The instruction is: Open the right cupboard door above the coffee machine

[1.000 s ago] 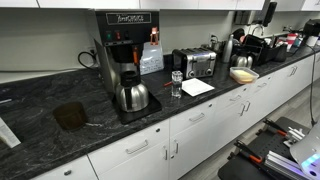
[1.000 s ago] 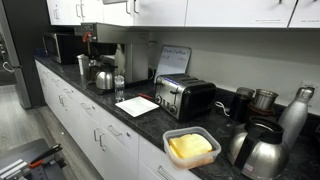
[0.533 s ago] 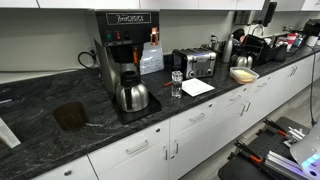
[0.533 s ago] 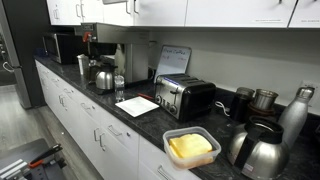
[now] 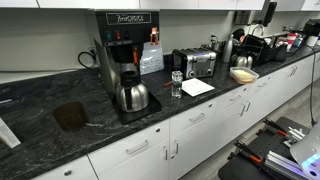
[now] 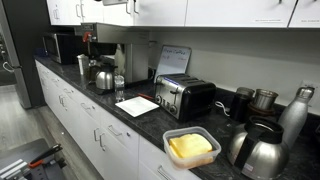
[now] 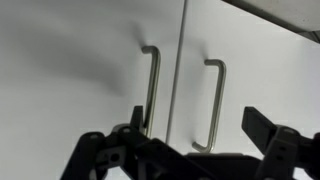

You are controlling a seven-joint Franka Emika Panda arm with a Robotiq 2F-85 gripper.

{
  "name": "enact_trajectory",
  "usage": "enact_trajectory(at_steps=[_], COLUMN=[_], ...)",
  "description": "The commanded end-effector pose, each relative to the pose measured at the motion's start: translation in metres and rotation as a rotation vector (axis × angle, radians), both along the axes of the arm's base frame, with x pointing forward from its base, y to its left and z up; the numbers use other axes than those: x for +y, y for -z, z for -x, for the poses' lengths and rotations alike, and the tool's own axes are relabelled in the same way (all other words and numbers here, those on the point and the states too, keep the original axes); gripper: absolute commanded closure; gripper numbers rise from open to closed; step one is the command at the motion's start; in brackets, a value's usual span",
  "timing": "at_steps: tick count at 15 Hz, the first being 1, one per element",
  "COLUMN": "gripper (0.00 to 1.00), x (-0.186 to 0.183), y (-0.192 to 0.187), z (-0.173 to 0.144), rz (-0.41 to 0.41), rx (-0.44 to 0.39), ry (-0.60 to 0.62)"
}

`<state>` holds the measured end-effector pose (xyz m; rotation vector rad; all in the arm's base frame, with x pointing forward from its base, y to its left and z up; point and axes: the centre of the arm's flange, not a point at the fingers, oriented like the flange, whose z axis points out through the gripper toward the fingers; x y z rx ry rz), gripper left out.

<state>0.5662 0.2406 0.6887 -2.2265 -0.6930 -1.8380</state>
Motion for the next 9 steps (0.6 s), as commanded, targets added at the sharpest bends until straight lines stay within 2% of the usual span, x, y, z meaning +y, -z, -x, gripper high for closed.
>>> enact_trajectory(at_steps=[1,4,9], gripper=[0.00,0.00,0.00], x=[-0.008,-0.013,-0.010], y=[0.006,0.012,0.017], z=[-0.005,-0.011,-0.020], rz=[-0.006,-0.012,-0.070], rx=[-0.016,-0.019,-0.043], ry=[0.010,0.016,0.005])
